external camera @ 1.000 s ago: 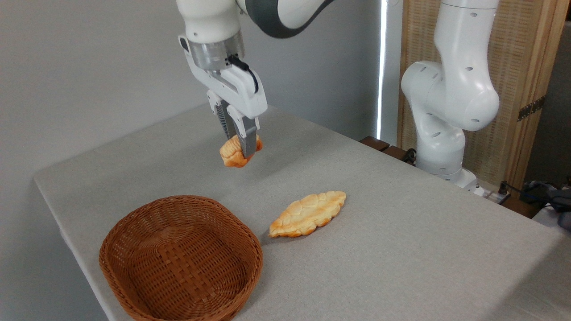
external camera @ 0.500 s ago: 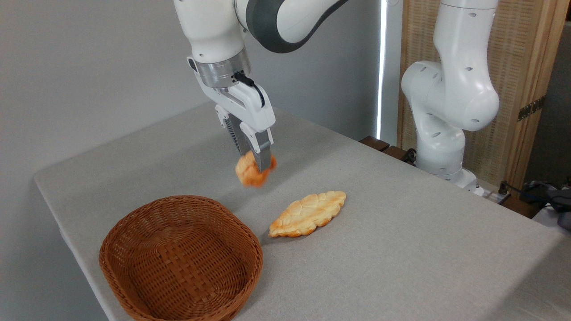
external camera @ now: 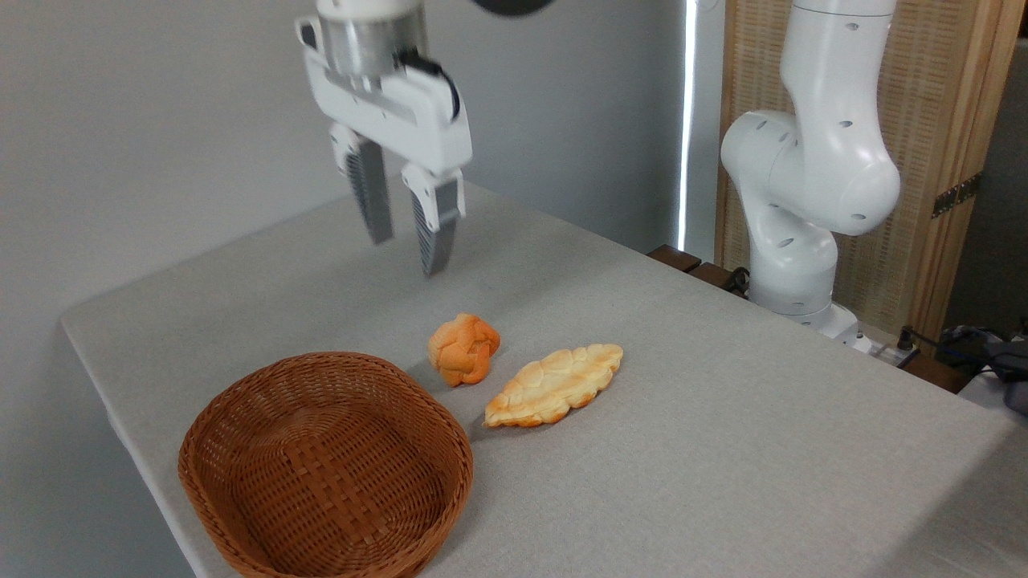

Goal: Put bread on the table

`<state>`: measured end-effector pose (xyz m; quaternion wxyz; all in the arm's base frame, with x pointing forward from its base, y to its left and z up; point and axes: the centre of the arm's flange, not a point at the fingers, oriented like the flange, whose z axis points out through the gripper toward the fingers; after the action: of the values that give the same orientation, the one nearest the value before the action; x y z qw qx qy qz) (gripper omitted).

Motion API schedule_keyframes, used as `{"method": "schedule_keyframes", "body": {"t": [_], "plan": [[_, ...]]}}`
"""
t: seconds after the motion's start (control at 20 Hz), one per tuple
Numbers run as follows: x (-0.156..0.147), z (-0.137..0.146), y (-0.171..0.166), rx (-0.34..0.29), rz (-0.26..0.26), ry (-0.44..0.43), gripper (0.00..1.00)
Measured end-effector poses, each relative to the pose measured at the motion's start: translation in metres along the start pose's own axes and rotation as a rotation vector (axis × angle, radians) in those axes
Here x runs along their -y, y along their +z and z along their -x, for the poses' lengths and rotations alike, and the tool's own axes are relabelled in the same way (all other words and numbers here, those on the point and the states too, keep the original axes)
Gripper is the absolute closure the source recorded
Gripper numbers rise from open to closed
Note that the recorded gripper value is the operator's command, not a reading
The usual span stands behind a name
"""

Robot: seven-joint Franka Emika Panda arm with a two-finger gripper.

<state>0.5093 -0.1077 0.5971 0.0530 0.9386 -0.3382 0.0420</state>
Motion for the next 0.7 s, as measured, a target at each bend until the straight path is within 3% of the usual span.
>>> {"method": "schedule_keyframes", "body": {"t": [0.1, 0.3, 0.7], "plan": [[0.009, -0.015, -0.022, -0.028, -0.019, -0.053, 0.0], [0.05, -0.028, -0.017, -0.008, -0.069, -0.083, 0.0], [0.054, -0.026, -0.022, 0.006, -0.086, -0.066, 0.0]]}}
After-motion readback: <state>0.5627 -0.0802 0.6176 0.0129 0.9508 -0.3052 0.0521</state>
